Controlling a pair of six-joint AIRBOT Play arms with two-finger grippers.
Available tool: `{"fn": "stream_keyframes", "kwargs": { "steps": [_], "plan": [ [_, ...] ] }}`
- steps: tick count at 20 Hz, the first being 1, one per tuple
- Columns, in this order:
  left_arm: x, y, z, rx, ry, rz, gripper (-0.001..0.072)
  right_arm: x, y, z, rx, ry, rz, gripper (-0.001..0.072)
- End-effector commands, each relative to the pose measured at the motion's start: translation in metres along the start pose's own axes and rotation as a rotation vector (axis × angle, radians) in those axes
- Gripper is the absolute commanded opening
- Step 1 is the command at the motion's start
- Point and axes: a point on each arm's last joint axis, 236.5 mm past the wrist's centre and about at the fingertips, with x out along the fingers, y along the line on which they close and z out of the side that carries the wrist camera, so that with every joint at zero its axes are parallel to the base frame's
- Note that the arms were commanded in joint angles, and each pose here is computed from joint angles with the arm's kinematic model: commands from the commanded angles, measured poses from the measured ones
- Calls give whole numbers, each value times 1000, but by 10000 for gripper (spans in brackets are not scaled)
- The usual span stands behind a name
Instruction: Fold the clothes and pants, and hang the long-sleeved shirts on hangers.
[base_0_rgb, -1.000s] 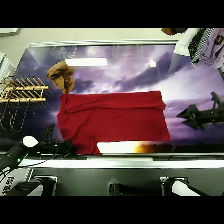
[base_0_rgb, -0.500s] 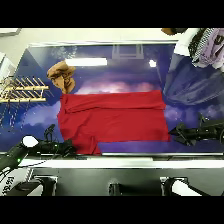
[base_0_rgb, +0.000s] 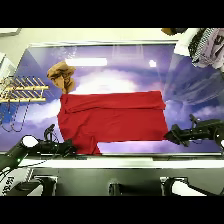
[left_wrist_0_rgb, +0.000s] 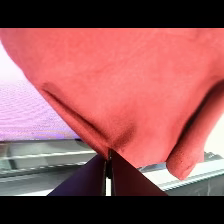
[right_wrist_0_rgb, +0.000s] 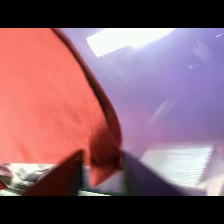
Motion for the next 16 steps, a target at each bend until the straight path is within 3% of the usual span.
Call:
{"fn": "stream_keyframes", "kwargs": {
  "steps": [1,9,16],
  "plan": [
    [-5,-2,2,13,7,6,14,9,11,-6,-29,27,-10,31],
    [-105,15,0,83,29,192,13,-52,8,-49,-48,0,-158,29],
    [-157,-40,54,181,-155,163,12,-93,67,-34,-209,-215,-29,28]
  ]
}}
